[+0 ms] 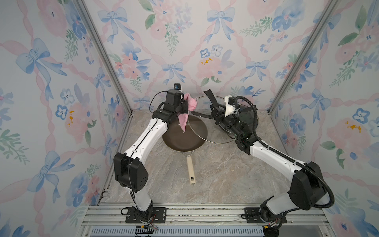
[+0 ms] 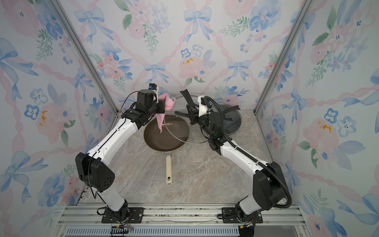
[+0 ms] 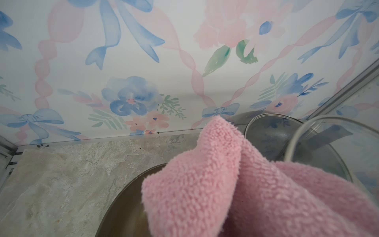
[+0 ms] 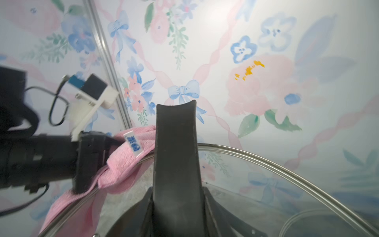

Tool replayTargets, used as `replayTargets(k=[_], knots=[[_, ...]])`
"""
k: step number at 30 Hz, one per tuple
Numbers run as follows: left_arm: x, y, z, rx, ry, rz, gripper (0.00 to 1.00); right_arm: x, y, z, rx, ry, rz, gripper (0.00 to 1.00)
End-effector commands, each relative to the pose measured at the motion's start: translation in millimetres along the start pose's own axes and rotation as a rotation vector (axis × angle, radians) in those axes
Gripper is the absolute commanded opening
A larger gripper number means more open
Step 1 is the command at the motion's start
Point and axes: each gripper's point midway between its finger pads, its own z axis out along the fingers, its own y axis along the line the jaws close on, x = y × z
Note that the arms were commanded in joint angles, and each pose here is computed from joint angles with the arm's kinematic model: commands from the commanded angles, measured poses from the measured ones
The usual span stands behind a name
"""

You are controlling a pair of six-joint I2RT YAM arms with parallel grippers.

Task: Wipe the pot lid with a cloth
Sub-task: Wipe the pot lid.

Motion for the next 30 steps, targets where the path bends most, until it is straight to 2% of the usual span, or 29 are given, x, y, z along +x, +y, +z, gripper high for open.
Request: replayTargets(k=[1,3,5,7,9,13,17,21,26,28,30], knots=[[-26,3,-42,0.027,-0.095,-0.004,0.0,-96,-100,-35,0.373,-0.328,0.595,0.0],[-29,-6,-54,0.09,-0.132,-0.039,0.0,-86,-120,-28,0.333,-0.268,0.878,0.0],[-22,-18,-57,0.174,-0.145,-0.088,0.0,-85,-124,-21,0.248,-0.268,1.04,0.0],[-15,-41,-59,0.265,-0.155,-0.114,0.0,-86,-125,-18,0.18,-0.289,1.156,0.0],[-4,-72,-58,0.338,-0.158,-0.079,0.0,-85,-121,-14,0.125,-0.286,1.229,0.0],[13,-134,-54,0.504,-0.155,-0.037,0.0,-89,-107,-3,-0.016,-0.249,1.323,0.0],[4,-186,-65,0.685,-0.207,-0.025,0.0,-92,-87,7,-0.145,-0.175,1.367,0.0],[-28,-222,-91,0.824,-0.328,0.026,0.0,-92,-60,15,-0.279,-0.066,1.397,0.0],[-81,-242,-126,0.941,-0.526,0.064,0.0,-81,-28,29,-0.476,0.081,1.455,0.0],[-99,-244,-131,0.935,-0.597,0.082,0.0,-81,-12,29,-0.554,0.129,1.466,0.0],[-116,-240,-123,0.858,-0.664,0.112,0.0,-86,9,26,-0.654,0.173,1.462,0.0]])
